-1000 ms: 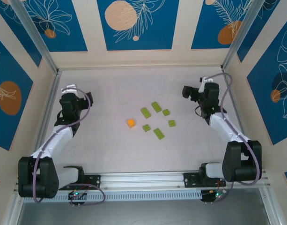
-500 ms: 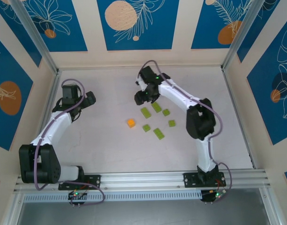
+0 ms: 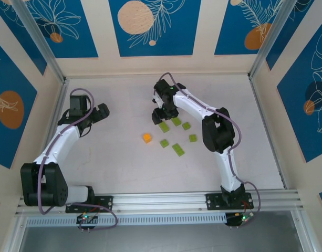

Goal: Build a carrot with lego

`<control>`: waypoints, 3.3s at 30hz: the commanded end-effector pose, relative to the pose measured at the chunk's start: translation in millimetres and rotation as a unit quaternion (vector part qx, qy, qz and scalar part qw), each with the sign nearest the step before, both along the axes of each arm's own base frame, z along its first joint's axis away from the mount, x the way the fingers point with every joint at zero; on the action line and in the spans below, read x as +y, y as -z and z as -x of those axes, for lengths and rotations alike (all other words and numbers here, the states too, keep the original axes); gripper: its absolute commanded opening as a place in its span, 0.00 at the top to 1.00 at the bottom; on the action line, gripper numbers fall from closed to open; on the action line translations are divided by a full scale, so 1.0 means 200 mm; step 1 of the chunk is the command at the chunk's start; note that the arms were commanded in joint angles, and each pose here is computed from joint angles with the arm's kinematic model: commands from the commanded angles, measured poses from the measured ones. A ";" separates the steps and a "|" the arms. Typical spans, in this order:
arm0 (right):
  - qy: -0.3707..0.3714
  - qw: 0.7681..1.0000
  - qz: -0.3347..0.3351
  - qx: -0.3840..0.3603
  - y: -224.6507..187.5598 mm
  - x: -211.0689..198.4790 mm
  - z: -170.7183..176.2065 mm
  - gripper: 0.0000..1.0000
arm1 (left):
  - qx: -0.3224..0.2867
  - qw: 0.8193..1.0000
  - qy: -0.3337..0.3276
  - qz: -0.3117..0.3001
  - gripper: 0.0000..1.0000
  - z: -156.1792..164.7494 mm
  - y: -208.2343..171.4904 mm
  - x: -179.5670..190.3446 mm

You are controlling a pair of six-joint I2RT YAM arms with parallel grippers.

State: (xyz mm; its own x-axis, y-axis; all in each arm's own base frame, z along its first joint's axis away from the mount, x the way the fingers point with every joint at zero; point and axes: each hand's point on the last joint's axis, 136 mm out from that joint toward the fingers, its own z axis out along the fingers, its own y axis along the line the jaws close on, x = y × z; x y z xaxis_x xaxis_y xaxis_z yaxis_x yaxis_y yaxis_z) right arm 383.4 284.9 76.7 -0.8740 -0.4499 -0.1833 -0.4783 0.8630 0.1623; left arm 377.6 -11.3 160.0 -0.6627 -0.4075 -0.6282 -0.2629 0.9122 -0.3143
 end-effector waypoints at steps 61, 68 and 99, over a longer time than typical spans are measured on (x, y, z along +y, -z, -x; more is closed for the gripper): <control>-0.008 0.998 0.037 0.059 0.25 -0.01 0.02 0.49 | 0.005 1.000 0.008 0.005 0.01 -0.01 0.02 0.00; -0.007 0.997 0.040 0.060 0.25 -0.02 0.02 0.50 | 0.007 1.000 0.010 0.006 0.01 -0.01 0.02 0.00; -0.004 0.996 0.002 0.094 -0.12 0.13 0.38 0.66 | 0.006 1.000 0.011 0.010 0.01 -0.01 0.03 -0.01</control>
State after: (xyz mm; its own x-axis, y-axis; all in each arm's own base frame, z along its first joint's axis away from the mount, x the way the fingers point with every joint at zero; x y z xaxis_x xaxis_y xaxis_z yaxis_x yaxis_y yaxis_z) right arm 336.4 304.2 90.1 -0.8718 -0.4840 -0.0763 -0.4893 0.8517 0.1877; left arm 378.0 -15.2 156.7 -0.6756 -0.4059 -0.6155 -0.2507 0.9115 -0.3259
